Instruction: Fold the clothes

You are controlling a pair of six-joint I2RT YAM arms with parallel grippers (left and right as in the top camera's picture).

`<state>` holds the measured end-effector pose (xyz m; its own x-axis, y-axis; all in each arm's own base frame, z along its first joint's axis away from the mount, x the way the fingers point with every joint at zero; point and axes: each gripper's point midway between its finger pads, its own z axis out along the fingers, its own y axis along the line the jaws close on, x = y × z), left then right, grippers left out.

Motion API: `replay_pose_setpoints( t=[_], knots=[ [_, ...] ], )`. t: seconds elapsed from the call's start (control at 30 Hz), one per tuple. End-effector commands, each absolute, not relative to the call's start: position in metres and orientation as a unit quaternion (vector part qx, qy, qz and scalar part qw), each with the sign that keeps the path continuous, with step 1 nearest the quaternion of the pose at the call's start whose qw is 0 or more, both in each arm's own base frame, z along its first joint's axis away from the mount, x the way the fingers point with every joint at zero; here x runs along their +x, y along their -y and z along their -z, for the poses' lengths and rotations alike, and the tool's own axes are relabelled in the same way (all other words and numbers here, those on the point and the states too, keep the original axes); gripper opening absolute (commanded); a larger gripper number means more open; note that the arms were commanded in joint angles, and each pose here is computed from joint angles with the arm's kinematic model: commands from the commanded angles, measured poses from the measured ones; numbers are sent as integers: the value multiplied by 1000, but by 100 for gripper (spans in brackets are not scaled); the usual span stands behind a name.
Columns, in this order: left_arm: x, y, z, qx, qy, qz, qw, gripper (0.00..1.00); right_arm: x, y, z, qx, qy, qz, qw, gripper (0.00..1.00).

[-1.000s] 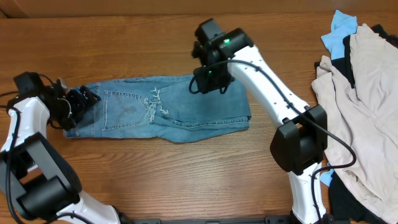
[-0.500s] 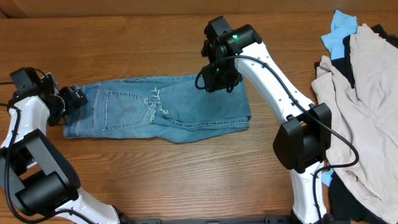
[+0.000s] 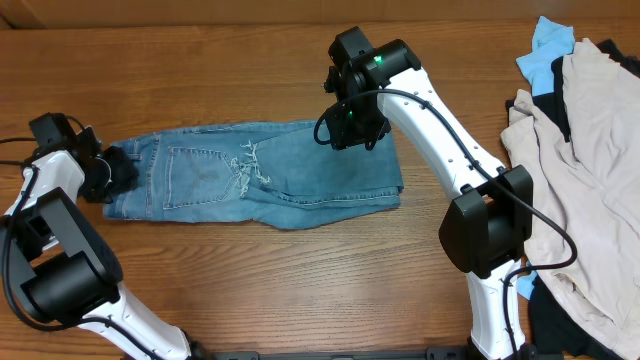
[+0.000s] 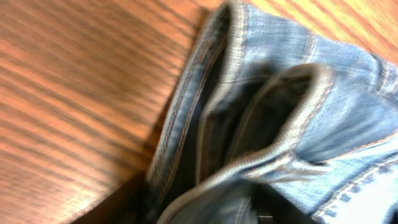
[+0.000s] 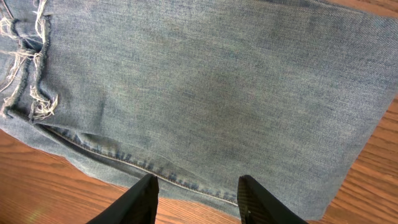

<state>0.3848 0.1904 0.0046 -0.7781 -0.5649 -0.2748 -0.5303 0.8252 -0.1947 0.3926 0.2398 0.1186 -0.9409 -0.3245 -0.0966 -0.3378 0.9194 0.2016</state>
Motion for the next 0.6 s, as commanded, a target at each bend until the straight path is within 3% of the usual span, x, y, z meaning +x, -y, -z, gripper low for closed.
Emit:
replay_pose_setpoints(
  t=[0.0, 0.1, 0.23, 0.43, 0.57],
  knots=[
    [373, -183, 23, -300, -943, 66, 125, 24, 395, -242, -140, -170, -977, -115, 56, 45],
    [372, -187, 22, -303, -943, 62, 125, 4, 395, -241, -139, -170, -977, -114, 55, 45],
    [373, -210, -3, -329, -931, 55, 148, 4, 405, -221, -138, -131, -986, -85, 63, 45],
    [361, -296, -105, -394, -891, 17, 226, 4, 427, -162, -137, -64, -994, -73, 59, 44],
    [373, -307, -161, -390, -875, 59, 280, 4, 434, -134, -136, -33, -995, -70, 56, 44]
  ],
)
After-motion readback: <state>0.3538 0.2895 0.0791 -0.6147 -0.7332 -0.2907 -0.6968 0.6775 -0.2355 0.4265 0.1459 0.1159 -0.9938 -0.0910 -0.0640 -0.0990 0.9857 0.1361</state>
